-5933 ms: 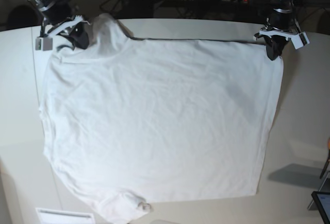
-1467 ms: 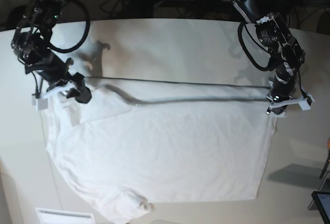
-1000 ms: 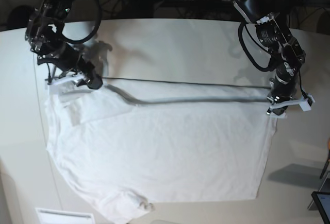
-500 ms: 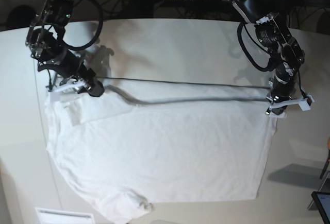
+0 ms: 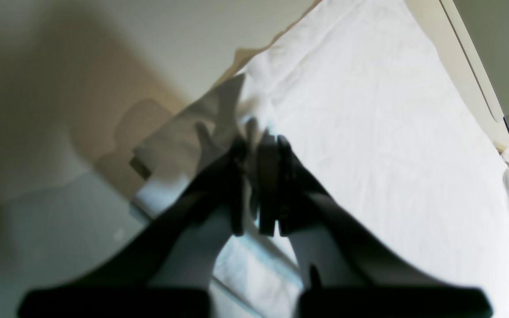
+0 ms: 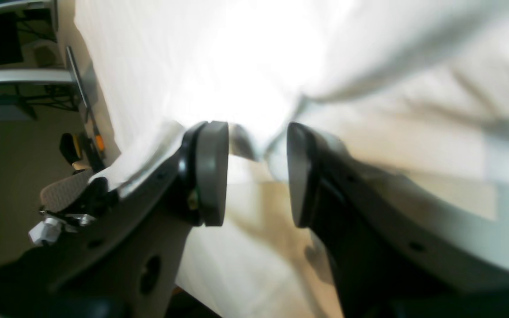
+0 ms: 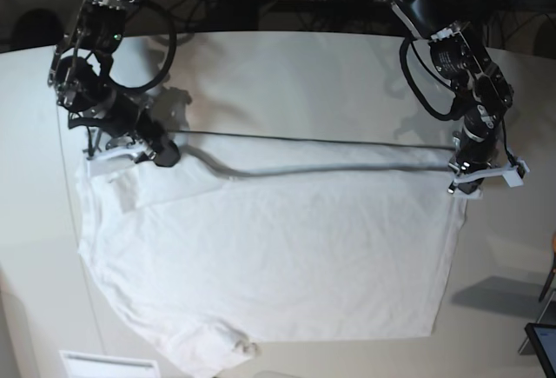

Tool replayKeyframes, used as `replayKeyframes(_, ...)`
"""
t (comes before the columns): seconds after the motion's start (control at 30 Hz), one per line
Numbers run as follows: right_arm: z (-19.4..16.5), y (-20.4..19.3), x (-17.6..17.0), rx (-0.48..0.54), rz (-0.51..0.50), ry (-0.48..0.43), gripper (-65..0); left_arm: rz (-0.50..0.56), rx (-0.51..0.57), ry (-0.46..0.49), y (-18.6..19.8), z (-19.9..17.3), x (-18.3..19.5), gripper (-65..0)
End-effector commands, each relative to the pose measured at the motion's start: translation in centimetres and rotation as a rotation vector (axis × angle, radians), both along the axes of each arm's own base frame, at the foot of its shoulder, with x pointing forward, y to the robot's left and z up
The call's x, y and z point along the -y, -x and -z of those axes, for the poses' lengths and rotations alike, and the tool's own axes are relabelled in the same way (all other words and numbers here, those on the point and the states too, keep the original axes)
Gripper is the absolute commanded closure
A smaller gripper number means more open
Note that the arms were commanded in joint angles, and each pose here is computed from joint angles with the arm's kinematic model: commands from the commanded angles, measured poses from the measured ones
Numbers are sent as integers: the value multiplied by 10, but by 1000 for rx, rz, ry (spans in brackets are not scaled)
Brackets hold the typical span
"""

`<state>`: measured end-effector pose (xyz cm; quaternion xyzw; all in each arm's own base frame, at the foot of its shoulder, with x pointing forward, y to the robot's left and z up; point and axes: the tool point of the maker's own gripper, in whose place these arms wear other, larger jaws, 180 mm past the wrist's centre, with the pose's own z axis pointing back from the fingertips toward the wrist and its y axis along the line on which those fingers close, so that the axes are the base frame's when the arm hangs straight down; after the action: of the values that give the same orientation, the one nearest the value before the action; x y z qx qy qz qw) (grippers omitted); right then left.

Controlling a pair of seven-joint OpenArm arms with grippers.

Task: Fold the T-shirt properly
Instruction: 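Slide the right gripper along the shirt toward the hem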

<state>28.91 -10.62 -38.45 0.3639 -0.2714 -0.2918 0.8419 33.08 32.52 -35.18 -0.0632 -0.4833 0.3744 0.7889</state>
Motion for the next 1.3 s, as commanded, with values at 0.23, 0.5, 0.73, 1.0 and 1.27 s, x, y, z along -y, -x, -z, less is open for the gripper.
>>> replayKeyframes(0.23, -18, -15, -12, 63, -22, -26, -128, 2, 54, -31, -9, -18, -6, 0)
replayKeyframes(0.5, -29, -24, -44, 98, -114, -32, -1, 3, 59, -33, -9, -20, -6, 0)
replayKeyframes(0.73, -43, -46, -51, 138, -143, -31, -1, 3, 60, -34, -9, -21, -5, 0)
replayKeyframes(1.0, -42, -64, -45, 133, -154, -22, -1, 3, 60, -34, -9, -21, -5, 0)
replayKeyframes(1.27, -51, -82, -40, 142, -182, -11, -1, 4, 59, -33, -9, -21, -5, 0)
